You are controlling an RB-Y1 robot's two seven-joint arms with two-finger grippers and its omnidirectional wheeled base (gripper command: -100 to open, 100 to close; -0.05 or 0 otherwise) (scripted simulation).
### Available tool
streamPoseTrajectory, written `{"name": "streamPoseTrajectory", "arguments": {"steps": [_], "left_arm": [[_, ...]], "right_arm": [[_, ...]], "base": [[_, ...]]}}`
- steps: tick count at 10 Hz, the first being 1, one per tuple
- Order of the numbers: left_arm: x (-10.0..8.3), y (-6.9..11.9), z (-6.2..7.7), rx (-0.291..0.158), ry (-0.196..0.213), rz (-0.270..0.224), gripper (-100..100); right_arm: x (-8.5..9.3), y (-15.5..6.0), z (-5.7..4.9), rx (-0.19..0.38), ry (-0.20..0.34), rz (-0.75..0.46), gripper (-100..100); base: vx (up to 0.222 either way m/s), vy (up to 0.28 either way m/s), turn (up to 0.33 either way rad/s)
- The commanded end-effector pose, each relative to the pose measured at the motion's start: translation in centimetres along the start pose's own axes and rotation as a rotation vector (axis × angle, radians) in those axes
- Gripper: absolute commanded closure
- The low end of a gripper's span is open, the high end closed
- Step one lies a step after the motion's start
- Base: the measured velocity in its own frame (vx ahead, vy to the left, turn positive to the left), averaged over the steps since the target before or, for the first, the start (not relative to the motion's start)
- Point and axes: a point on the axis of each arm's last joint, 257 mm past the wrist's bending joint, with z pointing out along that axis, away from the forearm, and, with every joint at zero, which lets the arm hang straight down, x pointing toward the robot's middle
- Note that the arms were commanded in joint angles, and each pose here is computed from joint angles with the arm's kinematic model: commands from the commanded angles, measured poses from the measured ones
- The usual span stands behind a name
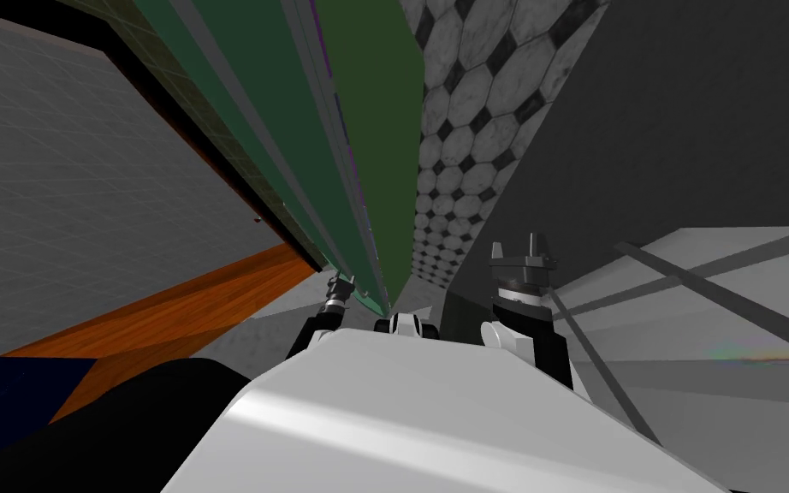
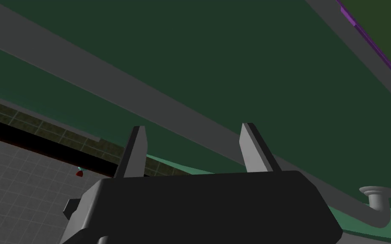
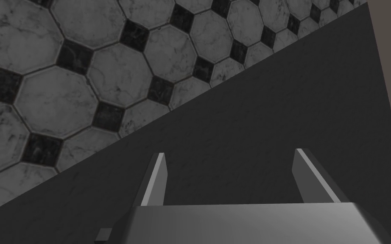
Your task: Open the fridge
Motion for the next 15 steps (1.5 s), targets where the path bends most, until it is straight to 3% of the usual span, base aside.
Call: {"name": "streamPoseTrajectory", "arguments": {"steps": [1, 9, 11, 15], "left_arm": [[1.0, -0.3, 0.4, -0.001, 0.034, 0.010, 100], [4.3, 1.7, 0.5, -0.078, 0.142, 0.013, 100], [3.9, 2.3, 0.5, -0.091, 0.131, 0.009, 100], [5.6, 3.2, 0.3, -0.125, 0.187, 0.009, 100]], "right_arm": [[0.0, 0.0, 0.0, 0.000, 0.000, 0.000, 0], [0.0, 0.0, 0.0, 0.000, 0.000, 0.000, 0], [0.0, 0.0, 0.0, 0.000, 0.000, 0.000, 0], [0.0, 0.0, 0.0, 0.000, 0.000, 0.000, 0]], "base": [[-0.173, 0.243, -0.090], [-0.208, 0.262, -0.124], [-0.138, 0.150, -0.056], [-0.114, 0.246, -0.125]]}}
